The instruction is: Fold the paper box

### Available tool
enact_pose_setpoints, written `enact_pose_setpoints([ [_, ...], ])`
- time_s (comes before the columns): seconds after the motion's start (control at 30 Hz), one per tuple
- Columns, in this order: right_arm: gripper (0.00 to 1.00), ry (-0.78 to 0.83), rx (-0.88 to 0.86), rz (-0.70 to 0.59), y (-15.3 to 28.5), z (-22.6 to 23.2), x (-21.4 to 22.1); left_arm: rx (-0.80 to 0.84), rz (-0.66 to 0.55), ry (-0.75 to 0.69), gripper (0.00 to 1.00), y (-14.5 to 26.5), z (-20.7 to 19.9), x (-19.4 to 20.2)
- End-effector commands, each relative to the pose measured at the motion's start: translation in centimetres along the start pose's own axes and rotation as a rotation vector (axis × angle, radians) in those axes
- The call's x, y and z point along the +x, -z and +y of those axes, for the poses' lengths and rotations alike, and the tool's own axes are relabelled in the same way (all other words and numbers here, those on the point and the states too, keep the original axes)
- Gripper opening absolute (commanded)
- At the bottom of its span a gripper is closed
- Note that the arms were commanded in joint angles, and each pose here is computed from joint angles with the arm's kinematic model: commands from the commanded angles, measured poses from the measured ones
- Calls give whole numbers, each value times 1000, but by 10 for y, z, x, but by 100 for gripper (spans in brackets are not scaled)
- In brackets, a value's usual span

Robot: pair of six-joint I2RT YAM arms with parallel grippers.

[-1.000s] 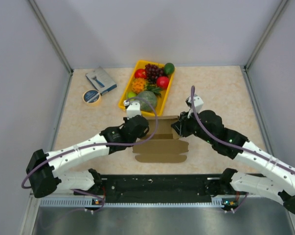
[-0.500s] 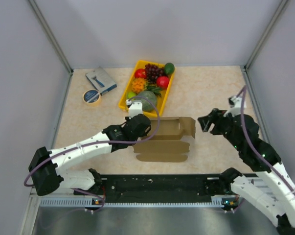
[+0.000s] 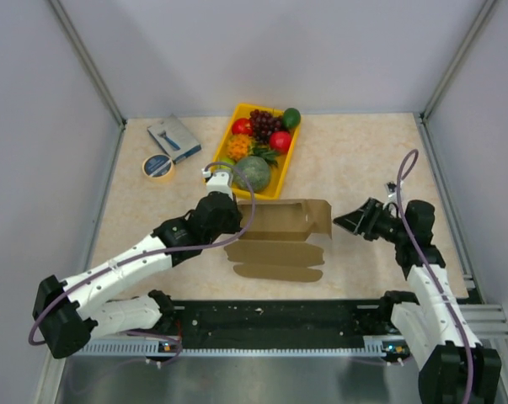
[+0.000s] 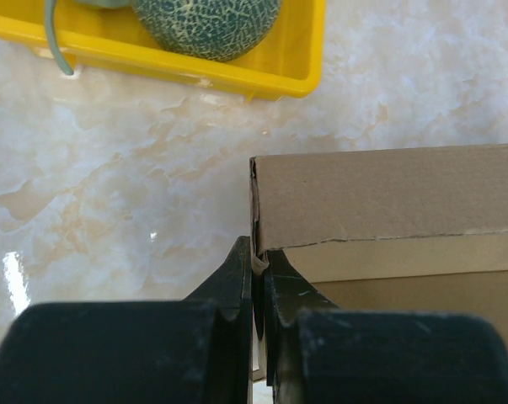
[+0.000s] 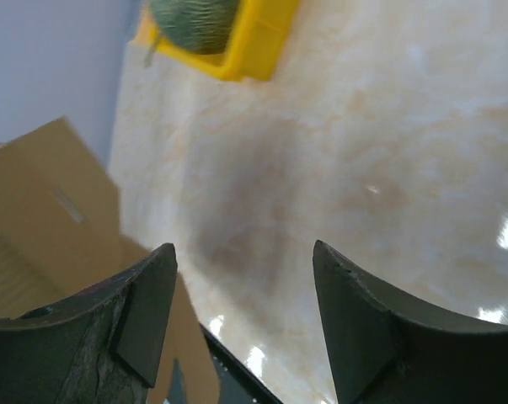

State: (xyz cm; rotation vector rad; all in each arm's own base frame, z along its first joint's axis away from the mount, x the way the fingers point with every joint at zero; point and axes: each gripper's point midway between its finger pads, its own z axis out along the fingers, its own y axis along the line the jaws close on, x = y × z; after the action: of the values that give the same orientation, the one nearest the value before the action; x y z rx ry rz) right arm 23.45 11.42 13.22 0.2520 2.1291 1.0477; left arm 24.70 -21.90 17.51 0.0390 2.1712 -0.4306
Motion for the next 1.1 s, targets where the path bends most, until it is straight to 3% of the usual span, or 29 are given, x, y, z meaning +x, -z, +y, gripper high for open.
enact_pose_setpoints([
  [0.0, 66, 287, -482, -24, 24, 100, -12, 141, -21, 10, 0, 4, -17, -11],
  [0.37, 63, 372, -737, 71, 44, 158, 19, 220, -29, 30, 0, 12, -23, -19],
  [0.63, 62, 425, -611, 41, 35, 170, 20, 241, -25, 30, 0, 10, -29, -21],
  [0.9, 63, 441, -494, 40, 34, 181, 21, 89, -10, 0, 0, 1, -8, -15],
  [1.07, 65, 478, -334, 47, 15, 173, 26, 7, -20, -16, 0, -2, -9, -19],
])
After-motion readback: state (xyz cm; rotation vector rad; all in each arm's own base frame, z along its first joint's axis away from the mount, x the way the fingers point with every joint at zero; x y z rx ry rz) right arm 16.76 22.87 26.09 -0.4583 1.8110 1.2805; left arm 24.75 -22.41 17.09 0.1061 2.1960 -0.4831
